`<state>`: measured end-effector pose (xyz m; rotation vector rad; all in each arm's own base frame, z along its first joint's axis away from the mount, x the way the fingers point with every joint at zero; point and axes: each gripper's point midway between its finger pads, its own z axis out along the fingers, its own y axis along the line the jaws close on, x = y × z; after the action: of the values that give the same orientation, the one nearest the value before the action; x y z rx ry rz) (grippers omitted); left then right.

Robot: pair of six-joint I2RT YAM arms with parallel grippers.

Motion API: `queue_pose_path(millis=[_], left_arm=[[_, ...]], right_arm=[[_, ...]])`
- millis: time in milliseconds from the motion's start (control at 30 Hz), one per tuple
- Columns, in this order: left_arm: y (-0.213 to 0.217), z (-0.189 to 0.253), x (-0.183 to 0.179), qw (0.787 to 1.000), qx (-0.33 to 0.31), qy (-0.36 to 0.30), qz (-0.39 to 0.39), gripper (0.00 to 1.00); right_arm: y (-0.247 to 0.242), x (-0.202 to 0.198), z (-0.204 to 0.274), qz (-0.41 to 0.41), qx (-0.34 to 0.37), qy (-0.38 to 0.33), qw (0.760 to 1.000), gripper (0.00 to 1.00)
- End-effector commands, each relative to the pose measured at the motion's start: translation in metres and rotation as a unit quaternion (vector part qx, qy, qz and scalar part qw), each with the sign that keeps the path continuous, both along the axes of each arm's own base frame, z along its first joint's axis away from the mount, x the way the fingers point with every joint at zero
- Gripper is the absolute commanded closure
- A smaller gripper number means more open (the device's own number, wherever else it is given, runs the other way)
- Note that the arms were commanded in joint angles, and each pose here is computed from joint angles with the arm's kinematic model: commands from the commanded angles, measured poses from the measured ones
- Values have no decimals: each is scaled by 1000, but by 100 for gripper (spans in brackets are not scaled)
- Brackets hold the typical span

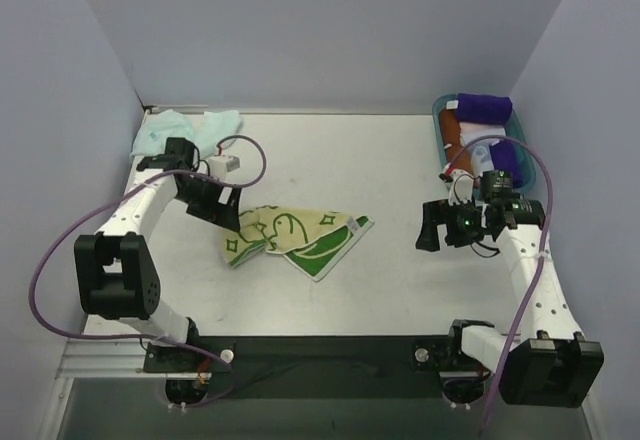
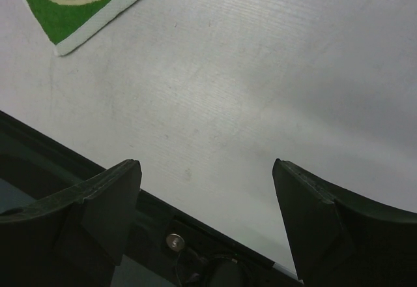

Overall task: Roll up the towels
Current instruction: Move the towel to the center of the board, then flatten the towel

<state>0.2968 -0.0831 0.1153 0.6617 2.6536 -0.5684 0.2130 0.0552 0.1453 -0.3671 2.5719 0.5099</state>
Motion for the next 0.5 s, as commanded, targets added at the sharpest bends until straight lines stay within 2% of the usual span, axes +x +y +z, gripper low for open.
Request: queue_pose_path(millis=[0, 100, 267, 467], left_arm=[[33, 44, 33, 994, -40, -96, 32, 3], [38, 52, 30, 994, -47, -102, 15, 3], [29, 39, -2, 993, -41, -98, -57, 10], [25, 27, -28, 986, -44, -116, -108, 16]], right_arm=[[9, 2, 6, 36, -6, 5, 999, 16], [28, 8, 1, 70, -12, 16, 997, 27], [64, 24, -26, 139, -56, 35, 988, 37], [87, 66, -58, 152, -117, 58, 980, 51]])
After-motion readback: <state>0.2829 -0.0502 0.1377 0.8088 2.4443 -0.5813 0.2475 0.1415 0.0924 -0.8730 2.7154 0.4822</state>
